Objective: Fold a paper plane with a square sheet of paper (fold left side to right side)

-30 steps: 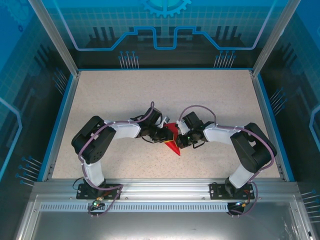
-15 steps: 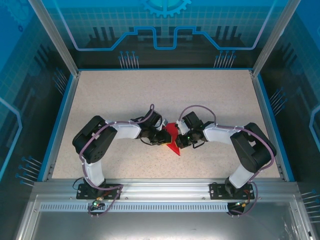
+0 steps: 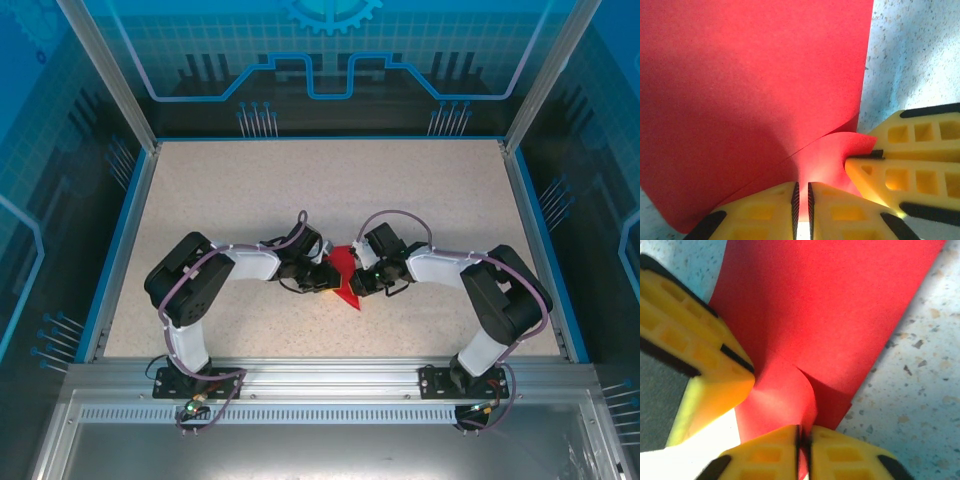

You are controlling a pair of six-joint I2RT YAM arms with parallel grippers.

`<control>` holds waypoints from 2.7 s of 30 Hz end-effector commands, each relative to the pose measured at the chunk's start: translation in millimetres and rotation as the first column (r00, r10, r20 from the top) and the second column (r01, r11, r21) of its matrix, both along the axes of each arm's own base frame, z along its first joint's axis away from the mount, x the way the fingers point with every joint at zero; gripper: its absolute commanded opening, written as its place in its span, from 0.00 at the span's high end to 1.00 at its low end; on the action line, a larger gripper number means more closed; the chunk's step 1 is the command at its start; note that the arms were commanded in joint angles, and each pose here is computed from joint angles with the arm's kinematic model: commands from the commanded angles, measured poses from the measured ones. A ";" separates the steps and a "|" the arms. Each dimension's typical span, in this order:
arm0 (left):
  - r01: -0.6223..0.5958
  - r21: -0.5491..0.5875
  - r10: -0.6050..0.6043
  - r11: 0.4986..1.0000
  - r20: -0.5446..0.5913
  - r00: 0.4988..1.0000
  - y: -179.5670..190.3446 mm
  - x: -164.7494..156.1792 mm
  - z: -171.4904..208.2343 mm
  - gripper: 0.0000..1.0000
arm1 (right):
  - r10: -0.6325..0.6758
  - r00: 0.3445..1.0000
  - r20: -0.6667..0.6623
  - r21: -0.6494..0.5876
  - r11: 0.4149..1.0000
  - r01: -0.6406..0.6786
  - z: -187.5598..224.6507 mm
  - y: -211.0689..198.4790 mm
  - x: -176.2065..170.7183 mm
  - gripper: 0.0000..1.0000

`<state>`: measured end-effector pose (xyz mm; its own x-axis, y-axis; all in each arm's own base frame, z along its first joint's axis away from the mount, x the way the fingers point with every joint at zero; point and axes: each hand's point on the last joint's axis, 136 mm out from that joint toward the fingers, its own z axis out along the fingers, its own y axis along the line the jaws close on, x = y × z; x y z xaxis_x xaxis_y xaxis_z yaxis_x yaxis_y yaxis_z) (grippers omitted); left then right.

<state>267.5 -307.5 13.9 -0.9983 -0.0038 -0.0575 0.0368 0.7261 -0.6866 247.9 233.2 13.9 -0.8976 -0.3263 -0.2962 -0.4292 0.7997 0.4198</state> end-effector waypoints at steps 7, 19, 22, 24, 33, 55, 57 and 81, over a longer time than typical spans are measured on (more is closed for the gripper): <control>0.001 0.123 0.008 0.992 -0.074 0.997 23.6 -22.4 -32.4 0.84 | -0.013 1.000 -0.025 0.118 0.993 0.016 53.9 -7.7 -14.8 0.63; 0.000 0.121 0.009 0.993 -0.071 0.997 24.0 -22.6 -31.2 0.84 | 0.114 0.964 -0.241 0.317 0.948 -0.032 44.5 26.7 -66.3 0.75; 0.000 0.120 0.009 0.993 -0.071 0.997 23.8 -22.6 -31.1 0.84 | 0.098 0.962 -0.255 0.281 0.960 -0.023 33.2 24.8 -63.1 0.75; 0.000 0.123 0.009 0.992 -0.074 0.997 24.4 -23.4 -32.4 0.84 | 0.093 0.960 -0.264 0.269 0.963 -0.019 28.4 24.5 -62.5 0.75; 0.002 0.122 0.006 0.993 -0.071 0.997 24.0 -22.8 -32.2 0.84 | 0.049 0.955 -0.293 0.209 0.978 0.014 11.6 17.8 -62.3 0.77; 0.003 0.120 0.005 0.993 -0.066 0.998 23.5 -21.8 -30.7 0.84 | 0.014 0.958 -0.286 0.233 0.971 0.055 45.5 10.7 -67.7 0.91; 0.002 0.121 0.006 0.993 -0.065 0.998 23.6 -21.6 -30.3 0.84 | -0.003 0.957 -0.292 0.209 0.976 0.067 41.7 11.3 -61.8 0.93; 0.004 0.122 0.003 0.993 -0.060 0.998 22.3 -19.4 -28.6 0.84 | -0.146 0.903 -0.405 -0.036 0.989 0.144 -27.8 -23.4 -83.9 0.96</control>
